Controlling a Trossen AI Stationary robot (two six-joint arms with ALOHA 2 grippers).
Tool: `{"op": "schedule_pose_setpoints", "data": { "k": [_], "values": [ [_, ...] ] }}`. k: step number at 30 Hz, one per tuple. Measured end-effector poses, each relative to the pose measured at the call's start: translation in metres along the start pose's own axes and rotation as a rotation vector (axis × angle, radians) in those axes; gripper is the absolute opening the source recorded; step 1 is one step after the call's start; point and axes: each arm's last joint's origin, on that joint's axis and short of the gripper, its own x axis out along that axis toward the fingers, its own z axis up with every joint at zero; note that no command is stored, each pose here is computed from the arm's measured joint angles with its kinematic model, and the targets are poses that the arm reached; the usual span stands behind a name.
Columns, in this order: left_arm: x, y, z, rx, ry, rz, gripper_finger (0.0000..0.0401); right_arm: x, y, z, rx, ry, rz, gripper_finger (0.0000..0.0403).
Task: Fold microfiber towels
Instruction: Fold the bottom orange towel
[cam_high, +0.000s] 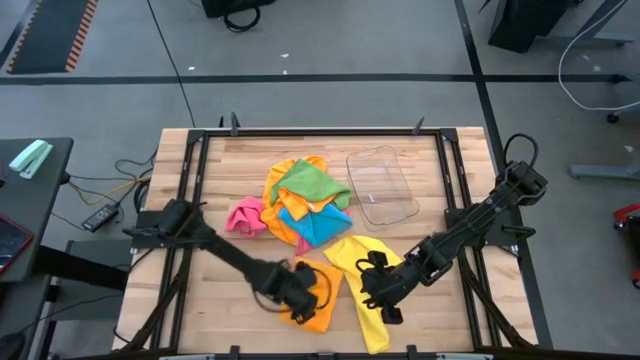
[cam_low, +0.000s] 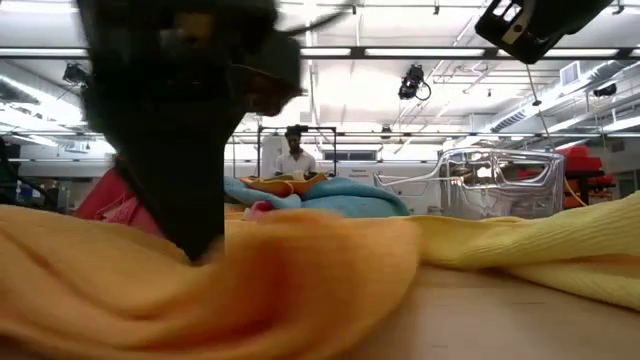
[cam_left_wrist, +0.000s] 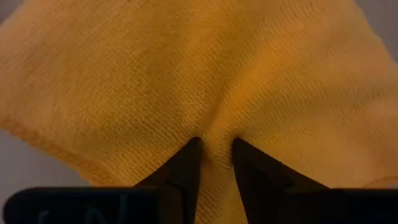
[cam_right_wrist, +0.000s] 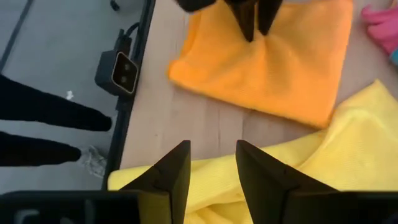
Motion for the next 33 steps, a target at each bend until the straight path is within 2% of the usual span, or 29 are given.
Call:
{"op": "schedule_pose_setpoints", "data": {
  "k": [2,5,8,11,14,17,20,23,25,27,30,33],
  "values": [
    [-0.002,-0.003,-0.007,-0.188,-0.077,0.018,0.0104,0.000,-0.001,0.000,-0.016,-0.002,-0.007,0.0137],
    [-0.004,-0.004,-0.014,-0.387,-0.182,0.035,0.0108,0.000,-0.001,0.001,-0.056,-0.006,-0.012,0.0137],
    [-0.006,-0.004,-0.019,-0.483,-0.243,0.046,0.0110,0.000,-0.002,0.001,-0.106,-0.015,-0.031,0.0137],
    [-0.009,-0.008,-0.024,-0.465,-0.258,0.027,0.0107,0.000,-0.002,0.001,-0.149,-0.018,-0.039,0.0137],
    [-0.018,-0.017,-0.029,-0.274,-0.245,-0.028,0.0101,0.000,-0.002,0.001,-0.168,-0.019,-0.038,0.0137],
    [-0.036,-0.024,-0.033,0.001,-0.239,-0.078,0.0095,0.000,-0.002,0.002,-0.163,-0.025,-0.035,0.0137],
    [-0.054,-0.025,-0.034,0.281,-0.237,-0.083,0.0092,0.000,-0.001,0.002,-0.155,-0.032,-0.031,0.0137],
    [-0.071,-0.024,-0.033,0.596,-0.173,-0.134,0.0102,0.000,-0.001,0.002,-0.140,-0.033,-0.031,0.0137],
    [-0.074,-0.022,-0.037,0.783,-0.118,-0.141,0.0120,0.000,-0.001,0.003,-0.132,-0.034,-0.030,0.0137],
    [-0.073,-0.017,-0.044,0.931,-0.069,-0.098,0.0147,0.000,-0.001,0.003,-0.129,-0.041,-0.026,0.0137],
    [-0.066,-0.018,-0.049,1.092,-0.055,-0.082,0.0198,0.000,0.000,0.005,-0.123,-0.056,-0.019,0.0137],
    [-0.053,-0.019,-0.055,1.205,-0.042,-0.061,0.0247,0.000,0.000,0.005,-0.103,-0.061,-0.017,0.0137]
  ]
}}
